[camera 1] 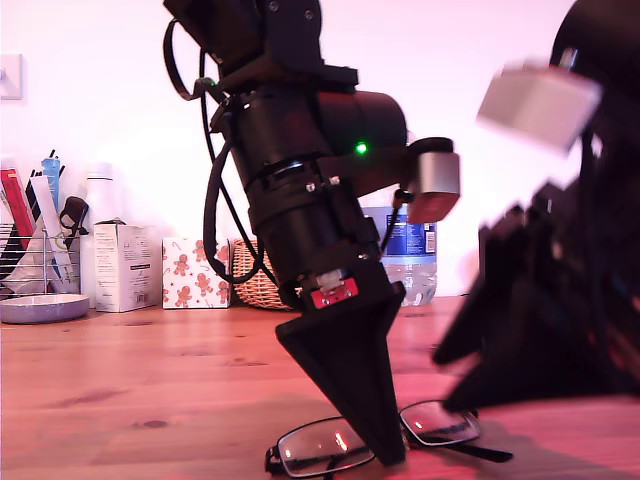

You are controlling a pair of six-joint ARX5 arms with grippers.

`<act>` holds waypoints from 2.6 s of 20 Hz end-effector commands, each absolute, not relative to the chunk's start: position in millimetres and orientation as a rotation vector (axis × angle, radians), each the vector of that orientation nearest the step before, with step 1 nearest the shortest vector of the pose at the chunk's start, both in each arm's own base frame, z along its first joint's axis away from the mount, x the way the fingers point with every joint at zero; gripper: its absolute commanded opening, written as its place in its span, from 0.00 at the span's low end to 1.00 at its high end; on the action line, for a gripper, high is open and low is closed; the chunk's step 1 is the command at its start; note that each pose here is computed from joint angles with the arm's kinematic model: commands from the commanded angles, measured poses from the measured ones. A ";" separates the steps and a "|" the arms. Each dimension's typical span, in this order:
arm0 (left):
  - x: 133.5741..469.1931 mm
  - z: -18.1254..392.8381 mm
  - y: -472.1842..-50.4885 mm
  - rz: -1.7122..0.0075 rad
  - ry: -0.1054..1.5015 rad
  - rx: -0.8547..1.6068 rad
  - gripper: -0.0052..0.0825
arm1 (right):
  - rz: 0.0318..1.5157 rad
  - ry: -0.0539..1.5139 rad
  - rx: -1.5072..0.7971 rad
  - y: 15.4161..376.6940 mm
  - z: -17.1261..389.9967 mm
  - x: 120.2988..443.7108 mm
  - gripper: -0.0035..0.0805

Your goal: Pick up the glasses and close them, then place them back on the table

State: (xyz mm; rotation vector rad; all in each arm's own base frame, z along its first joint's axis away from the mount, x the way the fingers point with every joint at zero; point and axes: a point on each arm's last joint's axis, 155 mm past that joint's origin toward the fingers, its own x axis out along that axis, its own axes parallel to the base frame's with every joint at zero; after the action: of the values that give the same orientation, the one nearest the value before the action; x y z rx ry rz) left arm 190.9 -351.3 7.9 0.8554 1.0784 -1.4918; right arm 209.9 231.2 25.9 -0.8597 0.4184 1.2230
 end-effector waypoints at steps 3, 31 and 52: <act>178.8 -6.0 -345.3 -1.506 1.127 0.883 0.53 | 1.234 0.412 -0.863 236.8 26.9 213.4 0.46; 183.0 -8.0 -345.9 -1.477 1.108 0.923 0.53 | 1.220 0.453 -0.857 250.5 24.6 206.1 0.72; 177.0 -9.6 -342.0 -1.473 1.117 0.978 0.53 | 1.241 0.560 -0.912 237.6 -15.7 207.4 0.72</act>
State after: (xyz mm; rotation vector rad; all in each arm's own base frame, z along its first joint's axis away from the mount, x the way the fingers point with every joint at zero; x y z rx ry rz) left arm 200.6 -341.3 1.2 0.9533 1.0773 -1.4157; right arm 220.4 253.5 18.5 -0.8876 0.4256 1.2242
